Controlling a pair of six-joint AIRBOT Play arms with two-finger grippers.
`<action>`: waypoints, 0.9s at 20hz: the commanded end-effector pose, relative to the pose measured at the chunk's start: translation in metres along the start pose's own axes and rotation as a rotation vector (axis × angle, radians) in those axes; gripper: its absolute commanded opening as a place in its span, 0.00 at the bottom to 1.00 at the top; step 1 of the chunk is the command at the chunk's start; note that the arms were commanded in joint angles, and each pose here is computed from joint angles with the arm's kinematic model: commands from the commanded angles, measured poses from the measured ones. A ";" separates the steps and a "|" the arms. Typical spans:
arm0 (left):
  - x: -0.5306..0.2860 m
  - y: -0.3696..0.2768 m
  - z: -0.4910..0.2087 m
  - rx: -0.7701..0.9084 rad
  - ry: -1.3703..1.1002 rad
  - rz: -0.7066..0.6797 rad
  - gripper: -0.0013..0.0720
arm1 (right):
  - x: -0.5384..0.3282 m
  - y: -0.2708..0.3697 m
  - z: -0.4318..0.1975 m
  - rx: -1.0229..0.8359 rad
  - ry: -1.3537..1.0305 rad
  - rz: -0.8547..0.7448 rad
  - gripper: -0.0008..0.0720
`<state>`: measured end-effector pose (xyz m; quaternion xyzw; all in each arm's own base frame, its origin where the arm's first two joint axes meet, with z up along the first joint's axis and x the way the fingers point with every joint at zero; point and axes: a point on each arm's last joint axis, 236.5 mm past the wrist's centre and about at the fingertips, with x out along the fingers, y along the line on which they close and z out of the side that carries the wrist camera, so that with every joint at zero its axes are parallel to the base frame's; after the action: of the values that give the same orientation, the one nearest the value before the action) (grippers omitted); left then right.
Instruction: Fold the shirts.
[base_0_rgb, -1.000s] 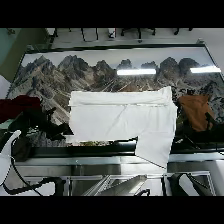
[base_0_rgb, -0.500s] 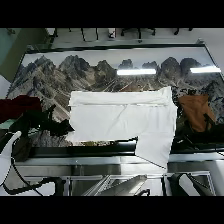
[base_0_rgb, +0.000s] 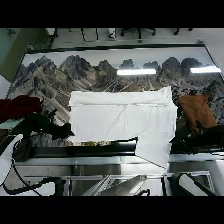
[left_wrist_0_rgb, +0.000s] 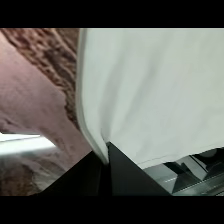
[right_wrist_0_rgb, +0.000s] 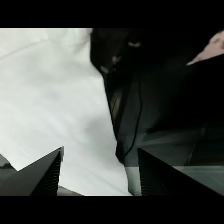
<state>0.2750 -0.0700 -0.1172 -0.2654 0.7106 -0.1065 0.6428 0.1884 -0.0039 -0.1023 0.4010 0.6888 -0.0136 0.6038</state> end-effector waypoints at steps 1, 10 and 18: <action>0.003 0.006 0.002 0.004 -0.019 0.014 0.04 | 0.014 -0.008 -0.003 0.035 0.027 -0.003 0.74; 0.003 0.004 -0.006 0.005 0.015 0.007 0.04 | 0.034 0.012 0.006 -0.005 0.057 0.138 0.30; -0.044 0.035 -0.030 0.053 0.146 0.230 0.04 | -0.003 -0.010 0.010 0.111 -0.021 -0.047 0.04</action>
<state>0.2614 -0.0555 -0.1001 -0.2142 0.7419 -0.1129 0.6252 0.2058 -0.0004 -0.1164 0.4339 0.6740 -0.0097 0.5978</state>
